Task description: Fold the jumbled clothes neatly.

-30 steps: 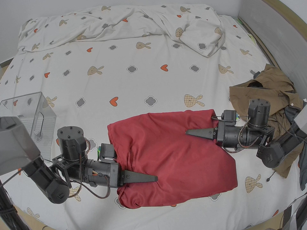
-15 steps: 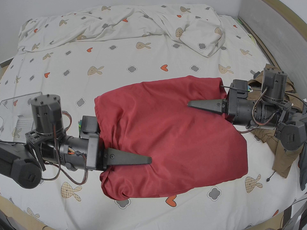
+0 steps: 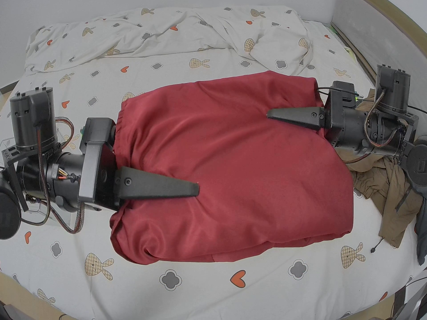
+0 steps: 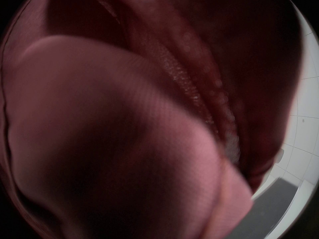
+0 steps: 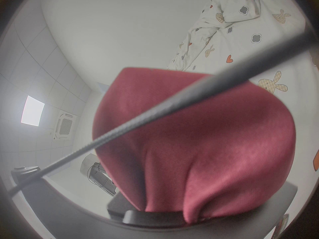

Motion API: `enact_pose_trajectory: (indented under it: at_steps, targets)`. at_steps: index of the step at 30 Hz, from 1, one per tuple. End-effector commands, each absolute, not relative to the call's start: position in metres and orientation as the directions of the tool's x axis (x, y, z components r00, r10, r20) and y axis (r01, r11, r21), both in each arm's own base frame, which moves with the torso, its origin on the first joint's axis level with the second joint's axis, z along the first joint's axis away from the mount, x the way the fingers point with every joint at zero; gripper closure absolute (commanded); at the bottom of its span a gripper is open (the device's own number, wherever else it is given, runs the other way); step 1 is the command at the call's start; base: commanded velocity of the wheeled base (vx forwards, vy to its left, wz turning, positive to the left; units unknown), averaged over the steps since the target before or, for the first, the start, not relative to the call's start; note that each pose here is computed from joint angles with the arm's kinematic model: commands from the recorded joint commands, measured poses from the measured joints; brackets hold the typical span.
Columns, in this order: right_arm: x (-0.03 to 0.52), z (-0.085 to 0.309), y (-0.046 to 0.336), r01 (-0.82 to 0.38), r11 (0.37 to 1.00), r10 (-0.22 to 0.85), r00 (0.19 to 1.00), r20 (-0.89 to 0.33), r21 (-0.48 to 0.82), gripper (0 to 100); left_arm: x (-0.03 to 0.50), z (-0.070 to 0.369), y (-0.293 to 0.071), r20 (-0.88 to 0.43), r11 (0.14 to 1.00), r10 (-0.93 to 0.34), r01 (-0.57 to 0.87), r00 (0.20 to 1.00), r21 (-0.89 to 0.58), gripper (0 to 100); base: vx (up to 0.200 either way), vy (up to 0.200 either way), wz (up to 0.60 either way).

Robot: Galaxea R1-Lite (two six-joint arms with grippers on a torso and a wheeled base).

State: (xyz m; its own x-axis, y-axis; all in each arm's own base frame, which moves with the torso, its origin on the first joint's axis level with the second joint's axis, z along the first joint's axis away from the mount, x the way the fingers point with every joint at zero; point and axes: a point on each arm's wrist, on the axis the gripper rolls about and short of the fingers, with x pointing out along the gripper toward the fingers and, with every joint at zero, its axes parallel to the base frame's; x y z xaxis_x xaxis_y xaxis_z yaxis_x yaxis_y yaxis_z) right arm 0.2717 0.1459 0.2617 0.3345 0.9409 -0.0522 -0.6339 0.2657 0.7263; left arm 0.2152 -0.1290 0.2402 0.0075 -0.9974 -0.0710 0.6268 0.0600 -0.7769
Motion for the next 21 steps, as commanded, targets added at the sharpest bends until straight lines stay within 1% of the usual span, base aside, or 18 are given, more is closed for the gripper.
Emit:
enact_pose_trajectory:
  at_steps: [1, 7, 14, 19, 21]
  targets:
    - [0.268, 0.265, 0.144, -0.641, 0.263, 0.941, 0.336, -0.044, 0.721, 100, 0.21, 0.242, -0.126, -0.067, 0.056, -0.998, 0.638, 0.008, -0.768, 100, 0.0, 0.0, 0.0]
    - [0.267, 0.265, 0.144, -0.64, 0.262, 0.942, 0.333, -0.047, 0.723, 100, 0.21, 0.235, -0.129, -0.08, 0.056, -0.997, 0.665, -0.005, -0.744, 100, 0.0, 0.0, 0.0]
    - [0.267, 0.263, 0.144, -0.635, 0.264, 0.941, 0.334, -0.051, 0.726, 100, 0.209, 0.235, -0.129, -0.075, 0.055, -0.997, 0.635, -0.006, -0.77, 100, 0.0, 0.0, 0.0]
    - [0.268, 0.261, 0.145, -0.631, 0.266, 0.941, 0.333, -0.055, 0.729, 100, 0.204, 0.229, -0.126, -0.061, 0.045, -0.998, 0.681, -0.001, -0.731, 100, 0.0, 0.0, 0.0]
    - [0.269, 0.26, 0.145, -0.63, 0.267, 0.941, 0.333, -0.056, 0.729, 100, 0.203, 0.23, -0.126, -0.059, 0.042, -0.998, 0.679, -0.002, -0.733, 100, 0.0, 0.0, 0.0]
